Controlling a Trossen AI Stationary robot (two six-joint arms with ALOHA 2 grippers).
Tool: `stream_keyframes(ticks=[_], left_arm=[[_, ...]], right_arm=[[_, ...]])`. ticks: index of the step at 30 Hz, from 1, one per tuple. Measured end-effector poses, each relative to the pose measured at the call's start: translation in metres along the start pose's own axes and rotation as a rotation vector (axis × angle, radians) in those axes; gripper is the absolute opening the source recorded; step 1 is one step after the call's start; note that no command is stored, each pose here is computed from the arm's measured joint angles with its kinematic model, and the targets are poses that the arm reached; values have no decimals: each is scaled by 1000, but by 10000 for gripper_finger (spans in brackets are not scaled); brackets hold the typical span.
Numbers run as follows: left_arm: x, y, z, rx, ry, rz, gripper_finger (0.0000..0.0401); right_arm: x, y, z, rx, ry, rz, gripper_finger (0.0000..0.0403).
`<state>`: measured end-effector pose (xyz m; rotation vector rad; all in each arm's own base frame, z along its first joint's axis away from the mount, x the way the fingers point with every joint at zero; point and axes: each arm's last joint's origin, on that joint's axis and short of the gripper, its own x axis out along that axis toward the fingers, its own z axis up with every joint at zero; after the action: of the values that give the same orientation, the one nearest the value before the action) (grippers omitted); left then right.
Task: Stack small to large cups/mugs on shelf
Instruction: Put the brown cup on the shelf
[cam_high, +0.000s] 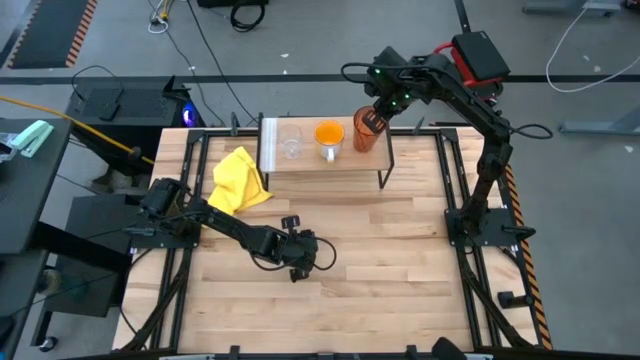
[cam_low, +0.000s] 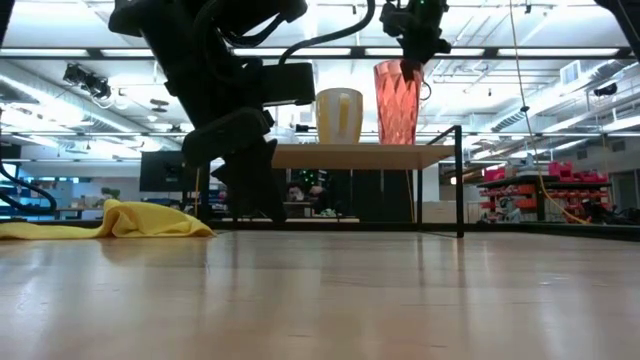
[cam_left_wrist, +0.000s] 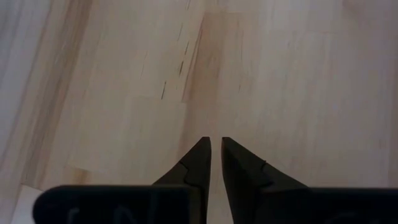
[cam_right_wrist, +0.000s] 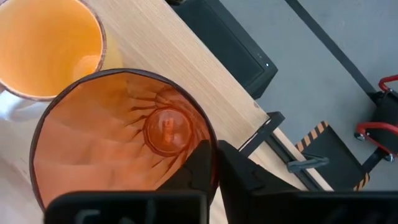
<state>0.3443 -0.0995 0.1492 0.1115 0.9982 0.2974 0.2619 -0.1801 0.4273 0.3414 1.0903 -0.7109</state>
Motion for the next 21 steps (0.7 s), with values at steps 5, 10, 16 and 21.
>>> stream_keyframes(ticks=[5,10,16,21], left_arm=[[0,0,0,-1,0,0,44],[0,0,0,-1,0,0,44],[0,0,0,-3,0,0,39],[0,0,0,-3,0,0,43]], right_arm=[[1,0,0,2,9,3,47],[1,0,0,2,0,3,55],[1,-1,1,0,-12,-44,56],[1,-2,1,-14,-14,-64,57]])
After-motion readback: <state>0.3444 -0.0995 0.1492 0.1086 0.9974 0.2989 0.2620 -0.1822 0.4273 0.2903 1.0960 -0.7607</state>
